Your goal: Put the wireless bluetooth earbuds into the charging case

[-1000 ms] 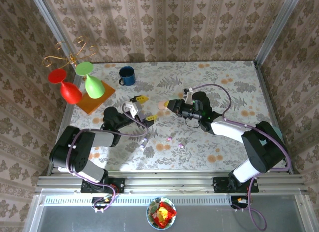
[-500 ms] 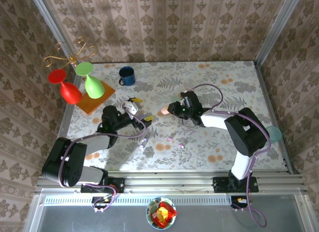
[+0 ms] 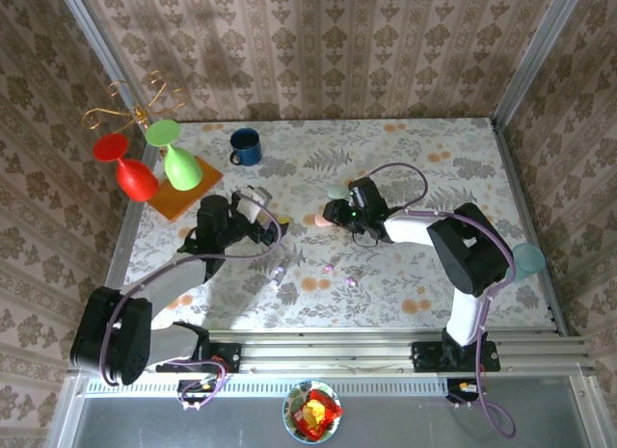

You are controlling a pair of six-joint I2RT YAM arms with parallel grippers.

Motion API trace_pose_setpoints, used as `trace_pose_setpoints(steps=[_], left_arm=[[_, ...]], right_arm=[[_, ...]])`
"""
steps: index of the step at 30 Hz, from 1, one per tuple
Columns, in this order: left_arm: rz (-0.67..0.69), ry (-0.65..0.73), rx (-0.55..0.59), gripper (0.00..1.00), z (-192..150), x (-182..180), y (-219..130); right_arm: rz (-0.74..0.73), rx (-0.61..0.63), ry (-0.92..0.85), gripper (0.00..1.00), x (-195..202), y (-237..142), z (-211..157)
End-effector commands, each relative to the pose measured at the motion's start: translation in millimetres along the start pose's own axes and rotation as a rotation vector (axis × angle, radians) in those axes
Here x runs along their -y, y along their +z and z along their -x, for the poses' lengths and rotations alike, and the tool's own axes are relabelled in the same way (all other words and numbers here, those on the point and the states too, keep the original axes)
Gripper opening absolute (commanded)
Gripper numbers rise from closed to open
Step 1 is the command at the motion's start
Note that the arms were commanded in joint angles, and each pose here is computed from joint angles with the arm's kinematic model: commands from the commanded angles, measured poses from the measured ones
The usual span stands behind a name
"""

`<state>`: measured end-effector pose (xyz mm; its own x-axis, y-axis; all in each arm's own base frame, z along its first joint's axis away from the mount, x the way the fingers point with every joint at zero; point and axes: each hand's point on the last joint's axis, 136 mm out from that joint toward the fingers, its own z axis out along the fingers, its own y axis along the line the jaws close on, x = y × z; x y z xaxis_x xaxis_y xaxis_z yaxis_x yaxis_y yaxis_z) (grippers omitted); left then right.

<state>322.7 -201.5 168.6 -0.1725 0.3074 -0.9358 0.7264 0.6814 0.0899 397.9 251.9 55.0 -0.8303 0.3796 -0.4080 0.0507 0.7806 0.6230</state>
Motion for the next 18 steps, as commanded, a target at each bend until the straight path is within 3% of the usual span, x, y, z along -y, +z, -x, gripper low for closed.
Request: trace_pose_setpoints(steps=[1, 11, 15, 18], left_arm=[[0.086, 0.005, -0.165, 1.00, -16, -12, -9], [0.048, 0.028, -0.580, 0.95, -68, -10, -3], [0.013, 0.000, -0.705, 0.96, -84, -10, 2], [-0.053, -0.019, -0.786, 0.91, -94, -3, 8]], right_arm=[[-0.022, 0.086, -0.068, 0.53, -13, -29, 26], [0.023, 0.120, -0.110, 0.55, -32, -65, 30], [0.023, 0.122, -0.112, 0.55, -32, -66, 30], [0.029, 0.120, -0.112, 0.55, -34, -65, 30]])
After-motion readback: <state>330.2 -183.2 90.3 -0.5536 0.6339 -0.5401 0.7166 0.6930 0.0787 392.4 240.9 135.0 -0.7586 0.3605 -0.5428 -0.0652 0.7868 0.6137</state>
